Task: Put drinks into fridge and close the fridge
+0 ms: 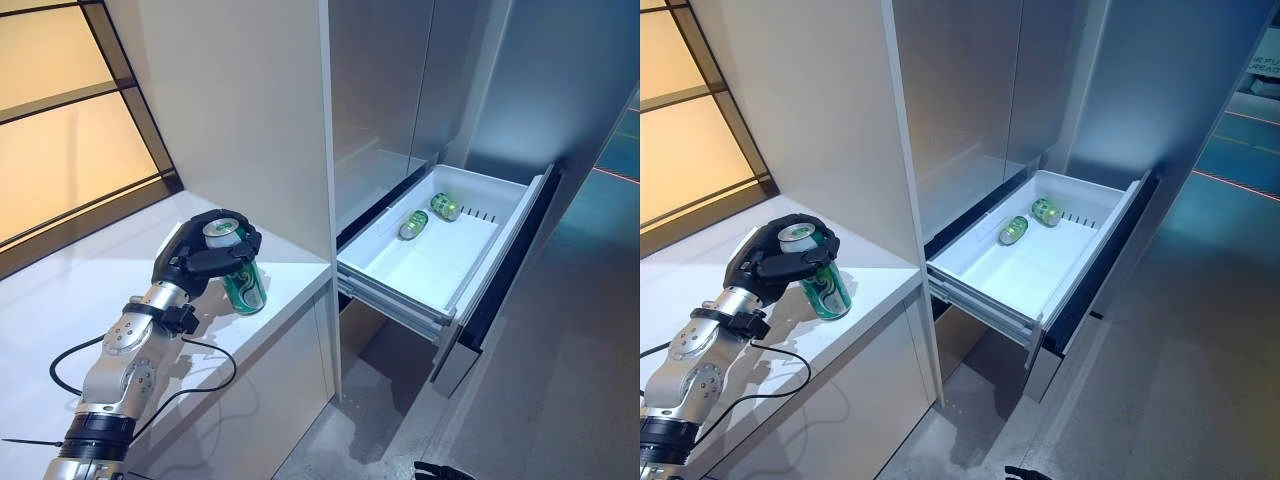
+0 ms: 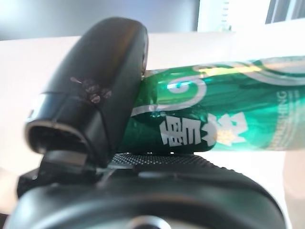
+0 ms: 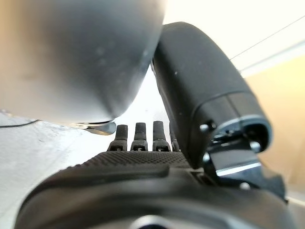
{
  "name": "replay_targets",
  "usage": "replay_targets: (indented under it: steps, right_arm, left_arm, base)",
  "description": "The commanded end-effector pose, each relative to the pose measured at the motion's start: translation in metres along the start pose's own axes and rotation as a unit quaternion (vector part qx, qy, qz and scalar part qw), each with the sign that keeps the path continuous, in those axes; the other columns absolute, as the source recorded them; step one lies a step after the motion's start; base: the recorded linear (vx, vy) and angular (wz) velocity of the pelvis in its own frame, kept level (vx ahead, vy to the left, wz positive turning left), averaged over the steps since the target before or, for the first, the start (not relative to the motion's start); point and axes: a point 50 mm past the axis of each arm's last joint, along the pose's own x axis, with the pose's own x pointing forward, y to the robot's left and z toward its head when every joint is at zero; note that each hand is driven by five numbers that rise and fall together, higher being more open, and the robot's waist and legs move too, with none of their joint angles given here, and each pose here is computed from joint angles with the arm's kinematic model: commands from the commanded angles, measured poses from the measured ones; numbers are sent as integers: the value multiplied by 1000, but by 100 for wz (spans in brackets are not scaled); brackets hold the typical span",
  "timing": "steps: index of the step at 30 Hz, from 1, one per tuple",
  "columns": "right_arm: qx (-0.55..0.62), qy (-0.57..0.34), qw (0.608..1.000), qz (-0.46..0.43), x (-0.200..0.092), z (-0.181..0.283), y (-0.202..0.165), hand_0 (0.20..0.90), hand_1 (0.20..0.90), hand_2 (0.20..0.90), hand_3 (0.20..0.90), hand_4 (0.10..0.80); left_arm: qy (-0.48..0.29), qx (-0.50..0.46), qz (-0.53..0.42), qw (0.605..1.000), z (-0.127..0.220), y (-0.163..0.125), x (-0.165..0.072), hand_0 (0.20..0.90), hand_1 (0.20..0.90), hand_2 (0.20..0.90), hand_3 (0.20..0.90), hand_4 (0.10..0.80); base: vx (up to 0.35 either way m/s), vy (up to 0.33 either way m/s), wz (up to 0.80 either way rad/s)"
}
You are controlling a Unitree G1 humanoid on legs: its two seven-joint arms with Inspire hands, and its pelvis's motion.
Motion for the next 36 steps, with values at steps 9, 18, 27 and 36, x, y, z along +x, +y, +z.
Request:
replay_targets:
  steps: [9, 18, 27, 36]
  right_arm:
    - [-156, -451, 864, 161, -83, 191, 73, 900, 900, 900, 900, 800]
    - [-140, -593, 745, 272, -173, 253, 88, 900, 900, 900, 900, 800]
    - [-163, -595, 703, 355, -195, 266, 110, 900, 900, 900, 900, 800]
    - [-211, -559, 679, 427, -203, 267, 130, 900, 900, 900, 900, 800]
  left_arm:
    - [-309, 12, -244, 919, 107, -67, 7, 300, 300, 300, 200, 100]
    - [-317, 25, -333, 888, 94, -91, -12, 300, 300, 300, 200, 100]
    - [-294, 15, -389, 873, 93, -115, -6, 300, 300, 300, 200, 100]
    - [-271, 10, -421, 866, 90, -131, 2, 300, 300, 300, 200, 100]
  base:
    - [-26, -10, -8]
    - [-12, 5, -3]
    - [-9, -3, -3]
    - [0, 0, 0]
